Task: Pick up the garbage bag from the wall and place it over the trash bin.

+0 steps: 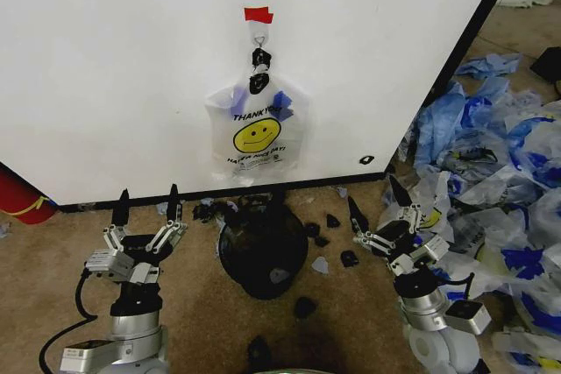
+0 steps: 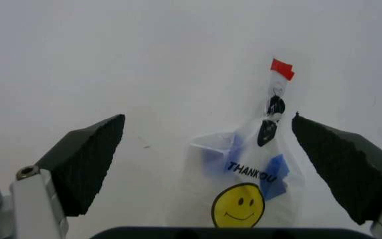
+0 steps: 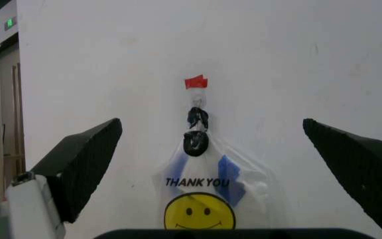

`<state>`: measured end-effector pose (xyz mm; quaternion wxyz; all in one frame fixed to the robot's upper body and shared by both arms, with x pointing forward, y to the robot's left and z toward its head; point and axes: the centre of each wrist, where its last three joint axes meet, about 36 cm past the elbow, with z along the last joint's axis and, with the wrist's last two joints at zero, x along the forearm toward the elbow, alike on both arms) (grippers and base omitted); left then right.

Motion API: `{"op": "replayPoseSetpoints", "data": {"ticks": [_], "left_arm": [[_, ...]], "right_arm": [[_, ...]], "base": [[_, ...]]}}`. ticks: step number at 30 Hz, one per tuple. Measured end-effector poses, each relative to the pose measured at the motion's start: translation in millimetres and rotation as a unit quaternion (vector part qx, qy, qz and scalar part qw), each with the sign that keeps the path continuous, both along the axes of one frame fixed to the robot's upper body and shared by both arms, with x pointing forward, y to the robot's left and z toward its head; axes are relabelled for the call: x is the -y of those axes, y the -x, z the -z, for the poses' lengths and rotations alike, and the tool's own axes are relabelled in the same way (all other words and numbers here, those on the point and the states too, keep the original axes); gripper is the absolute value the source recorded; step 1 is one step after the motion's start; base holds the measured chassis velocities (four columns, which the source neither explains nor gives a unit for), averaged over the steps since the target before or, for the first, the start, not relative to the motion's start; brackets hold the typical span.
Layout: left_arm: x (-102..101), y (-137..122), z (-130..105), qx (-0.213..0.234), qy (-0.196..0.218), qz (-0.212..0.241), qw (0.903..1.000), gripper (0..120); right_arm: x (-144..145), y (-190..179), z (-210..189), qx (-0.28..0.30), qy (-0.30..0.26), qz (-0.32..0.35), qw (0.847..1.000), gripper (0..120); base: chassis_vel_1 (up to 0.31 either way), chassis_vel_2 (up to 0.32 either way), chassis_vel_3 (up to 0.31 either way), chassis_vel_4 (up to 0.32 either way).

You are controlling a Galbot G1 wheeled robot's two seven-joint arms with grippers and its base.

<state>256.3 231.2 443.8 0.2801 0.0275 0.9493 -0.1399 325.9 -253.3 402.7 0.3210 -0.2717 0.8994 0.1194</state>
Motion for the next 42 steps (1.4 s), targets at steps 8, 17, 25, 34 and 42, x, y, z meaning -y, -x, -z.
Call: {"op": "replayPoseSetpoints", "data": {"ticks": [8, 17, 25, 34, 42], "left_arm": [[0.2, -1.1, 3.3, -0.003, -0.001, -0.004, 1.0, 99], [-8.0, 2.5, 2.7, -0.007, -0.006, -0.015, 0.9998, 99], [-12.1, 2.2, 5.6, -0.016, -0.006, -0.012, 0.9998, 99], [-10.6, 6.6, 11.1, -0.026, -0.012, -0.019, 0.9994, 99], [-6.7, 12.8, 14.5, -0.031, -0.013, -0.029, 0.999, 99]], "right_arm": [[3.6, -6.5, 0.1, -0.002, 0.0, -0.005, 1.0, 100], [-25.1, -27.6, -16.0, -0.042, -0.107, -0.057, 0.992, 100], [-51.3, -50.2, -36.2, -0.106, -0.218, -0.123, 0.962, 100], [-79.2, -115.6, -52.8, -0.165, -0.307, -0.189, 0.918, 100], [-110.9, -182.4, -61.0, -0.191, -0.336, -0.243, 0.89, 100]], "base": [[0.0, 0.0, 0.0, 0.0], [0.0, 0.0, 0.0, 0.0], [0.0, 0.0, 0.0, 0.0], [0.0, 0.0, 0.0, 0.0], [0.0, 0.0, 0.0, 0.0]]}}
